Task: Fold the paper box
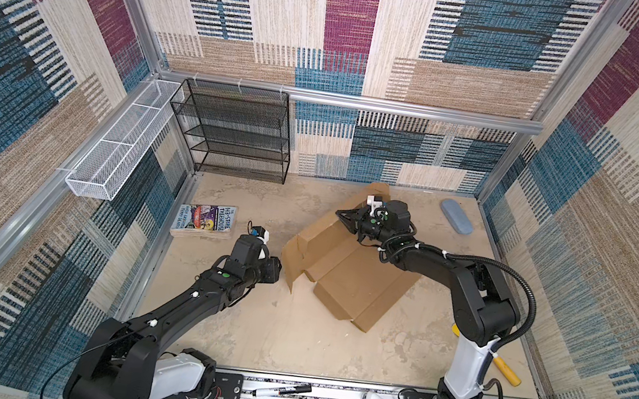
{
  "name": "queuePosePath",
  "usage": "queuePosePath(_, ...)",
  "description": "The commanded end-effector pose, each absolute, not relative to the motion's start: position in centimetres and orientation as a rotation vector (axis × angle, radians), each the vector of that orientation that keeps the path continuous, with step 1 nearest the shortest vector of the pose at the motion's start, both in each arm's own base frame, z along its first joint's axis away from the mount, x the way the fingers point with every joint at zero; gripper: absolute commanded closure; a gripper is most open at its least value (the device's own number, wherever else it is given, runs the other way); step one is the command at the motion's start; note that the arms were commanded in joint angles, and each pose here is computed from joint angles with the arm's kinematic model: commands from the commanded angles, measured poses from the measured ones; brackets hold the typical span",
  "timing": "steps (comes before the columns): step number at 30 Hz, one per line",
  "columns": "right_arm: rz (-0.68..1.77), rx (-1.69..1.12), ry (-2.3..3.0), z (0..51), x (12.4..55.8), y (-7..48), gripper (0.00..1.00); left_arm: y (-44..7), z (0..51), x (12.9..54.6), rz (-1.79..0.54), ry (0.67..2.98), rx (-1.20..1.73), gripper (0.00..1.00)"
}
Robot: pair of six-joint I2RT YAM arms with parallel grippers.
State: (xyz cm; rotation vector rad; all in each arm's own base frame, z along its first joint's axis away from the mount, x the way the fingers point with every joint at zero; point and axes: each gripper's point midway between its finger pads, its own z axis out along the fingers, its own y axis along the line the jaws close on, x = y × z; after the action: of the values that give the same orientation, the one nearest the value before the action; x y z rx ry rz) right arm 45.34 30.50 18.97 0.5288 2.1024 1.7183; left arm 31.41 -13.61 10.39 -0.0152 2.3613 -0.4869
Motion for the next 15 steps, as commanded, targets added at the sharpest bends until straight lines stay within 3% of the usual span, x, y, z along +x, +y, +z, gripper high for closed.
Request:
queuePosePath(1, 1.754, 0.443, 2.057, 20.3, 45.0, 30.8, 0.95, -15.6, 11.8, 31.9, -0.549, 2.304, 0.055, 0.48)
queuePosePath(15, 1.769, 0.426, 2.049, 20.2, 44.6, 30.6, 0.95, -21.0, 11.4, 31.8, -0.537, 2.289, 0.183, 0.48)
